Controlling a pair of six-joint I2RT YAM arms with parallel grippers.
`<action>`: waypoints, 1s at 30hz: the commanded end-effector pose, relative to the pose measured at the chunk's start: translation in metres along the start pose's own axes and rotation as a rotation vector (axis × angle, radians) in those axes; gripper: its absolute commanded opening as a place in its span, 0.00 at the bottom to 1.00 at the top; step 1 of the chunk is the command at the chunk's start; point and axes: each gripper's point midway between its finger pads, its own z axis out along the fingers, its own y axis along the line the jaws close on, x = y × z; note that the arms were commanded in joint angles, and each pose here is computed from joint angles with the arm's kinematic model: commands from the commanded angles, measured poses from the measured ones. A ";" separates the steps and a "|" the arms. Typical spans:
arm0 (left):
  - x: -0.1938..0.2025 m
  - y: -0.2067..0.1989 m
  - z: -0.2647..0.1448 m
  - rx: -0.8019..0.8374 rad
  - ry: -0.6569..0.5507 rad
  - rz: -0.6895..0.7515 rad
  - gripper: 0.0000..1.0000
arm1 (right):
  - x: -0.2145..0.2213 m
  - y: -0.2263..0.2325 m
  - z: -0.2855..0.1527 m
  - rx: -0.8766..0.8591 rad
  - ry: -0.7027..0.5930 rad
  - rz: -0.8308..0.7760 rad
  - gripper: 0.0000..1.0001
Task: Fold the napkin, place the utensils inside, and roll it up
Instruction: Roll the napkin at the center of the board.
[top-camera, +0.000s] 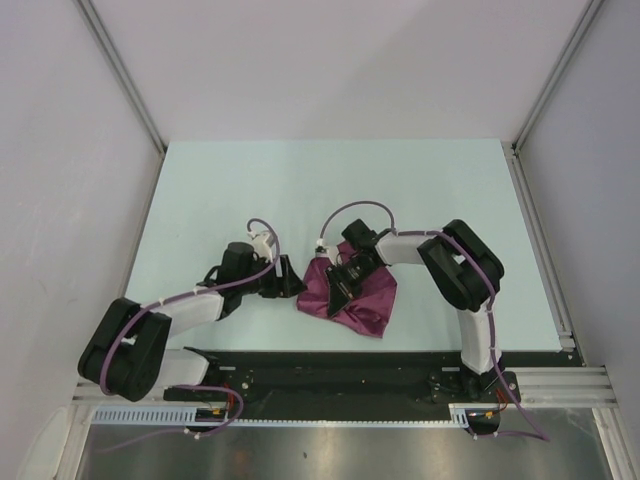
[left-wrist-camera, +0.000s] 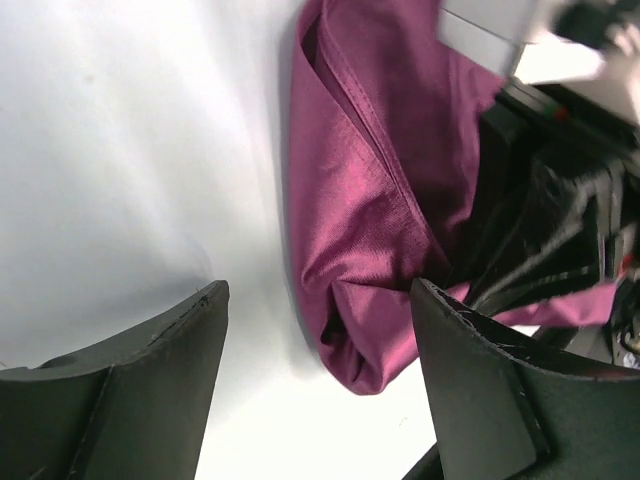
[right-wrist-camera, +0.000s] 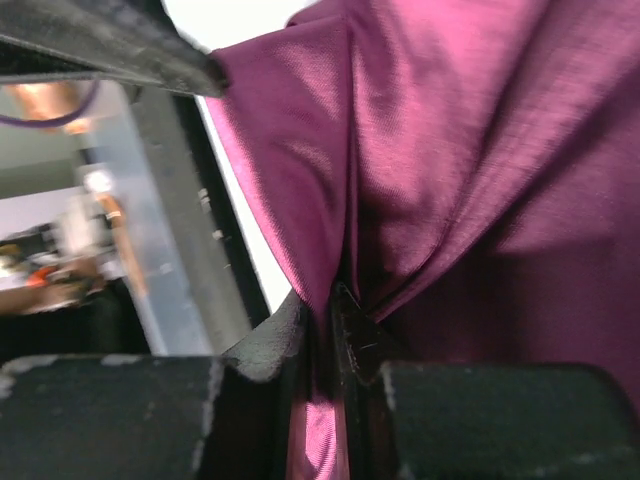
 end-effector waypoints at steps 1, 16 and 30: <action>-0.009 -0.021 -0.004 0.093 -0.072 0.113 0.77 | 0.011 0.015 -0.004 -0.162 0.065 0.146 0.09; 0.004 -0.048 -0.004 0.251 -0.103 0.182 0.77 | 0.008 -0.009 -0.003 -0.245 0.094 0.284 0.08; 0.025 -0.059 0.012 0.339 -0.045 0.177 0.82 | 0.012 -0.011 0.000 -0.254 0.105 0.303 0.06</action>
